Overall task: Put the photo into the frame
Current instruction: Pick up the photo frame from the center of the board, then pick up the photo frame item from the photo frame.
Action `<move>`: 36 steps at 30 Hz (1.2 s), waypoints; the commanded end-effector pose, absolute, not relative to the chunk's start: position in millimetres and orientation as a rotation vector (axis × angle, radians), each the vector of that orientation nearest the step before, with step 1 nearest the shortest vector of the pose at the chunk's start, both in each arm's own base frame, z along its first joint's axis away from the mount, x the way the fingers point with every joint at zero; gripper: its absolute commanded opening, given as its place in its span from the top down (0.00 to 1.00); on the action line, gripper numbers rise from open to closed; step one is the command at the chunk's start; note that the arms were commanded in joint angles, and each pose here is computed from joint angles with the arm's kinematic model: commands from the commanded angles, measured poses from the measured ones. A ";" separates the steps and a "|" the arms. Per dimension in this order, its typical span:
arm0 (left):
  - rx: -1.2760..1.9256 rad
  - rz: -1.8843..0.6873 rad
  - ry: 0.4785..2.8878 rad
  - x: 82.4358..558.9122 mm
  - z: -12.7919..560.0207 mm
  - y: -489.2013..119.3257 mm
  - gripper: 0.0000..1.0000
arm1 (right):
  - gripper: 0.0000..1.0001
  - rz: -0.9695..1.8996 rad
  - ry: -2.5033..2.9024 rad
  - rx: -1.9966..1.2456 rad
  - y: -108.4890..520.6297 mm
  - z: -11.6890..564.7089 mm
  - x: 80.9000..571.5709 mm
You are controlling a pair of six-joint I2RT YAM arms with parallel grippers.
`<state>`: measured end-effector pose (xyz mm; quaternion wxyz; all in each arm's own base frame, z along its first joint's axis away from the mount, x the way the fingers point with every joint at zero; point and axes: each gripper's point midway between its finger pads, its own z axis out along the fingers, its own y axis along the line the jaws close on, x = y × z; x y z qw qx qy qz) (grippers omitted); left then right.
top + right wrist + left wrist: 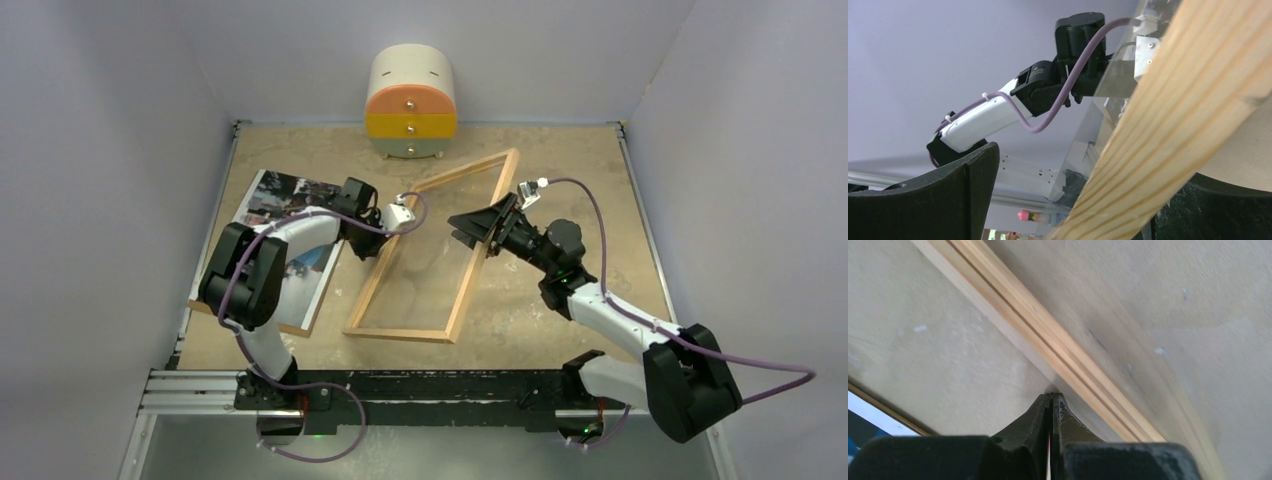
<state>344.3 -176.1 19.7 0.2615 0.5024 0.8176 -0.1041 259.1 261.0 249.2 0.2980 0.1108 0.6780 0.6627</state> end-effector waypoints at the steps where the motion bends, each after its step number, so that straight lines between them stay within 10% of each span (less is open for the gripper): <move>1: 1.216 -0.387 2.316 346.6 76.6 -156.5 0.93 | 0.05 1.765 1.696 0.206 261.7 292.2 258.7; 6: 1.153 -0.445 2.125 354.4 188.0 -171.4 0.56 | 0.09 1.804 1.688 0.211 266.8 298.7 262.8; 14: 1.156 -0.894 1.914 277.7 294.7 -251.2 0.24 | 0.12 1.860 1.696 0.197 292.8 306.2 271.0; 36: 1.174 -0.824 1.931 235.0 302.4 -286.6 0.09 | 0.22 1.877 1.672 0.207 329.7 334.5 290.0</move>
